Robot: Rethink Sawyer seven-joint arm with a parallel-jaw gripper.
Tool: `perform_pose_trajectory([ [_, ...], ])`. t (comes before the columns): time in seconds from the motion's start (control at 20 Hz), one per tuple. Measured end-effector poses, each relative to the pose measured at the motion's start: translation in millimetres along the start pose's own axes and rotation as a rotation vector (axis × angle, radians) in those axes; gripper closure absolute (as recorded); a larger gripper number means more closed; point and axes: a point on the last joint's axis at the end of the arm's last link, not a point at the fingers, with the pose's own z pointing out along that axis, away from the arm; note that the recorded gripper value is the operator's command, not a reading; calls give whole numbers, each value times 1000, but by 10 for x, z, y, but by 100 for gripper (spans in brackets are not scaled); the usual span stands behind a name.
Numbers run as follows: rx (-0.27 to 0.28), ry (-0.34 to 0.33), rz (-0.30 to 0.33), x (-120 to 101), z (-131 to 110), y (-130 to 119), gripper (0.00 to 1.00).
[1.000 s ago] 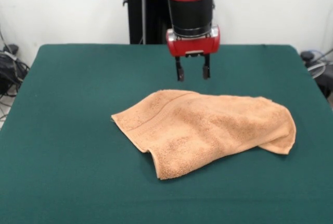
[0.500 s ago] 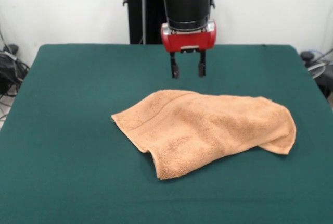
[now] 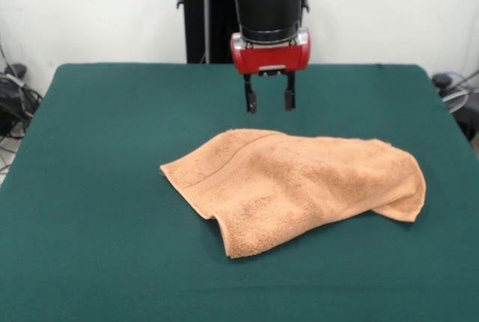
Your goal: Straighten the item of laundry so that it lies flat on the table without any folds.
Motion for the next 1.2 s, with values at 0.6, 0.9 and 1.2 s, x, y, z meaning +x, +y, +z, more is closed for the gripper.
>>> perform_pose_trajectory([
  [0.6, 0, 1, 5, 4, 4, -25, 0],
  [0.9, -11, 22, 4, 73, 102, -6, 0],
  [1.2, -29, 65, -8, 241, 304, 26, 0],
])
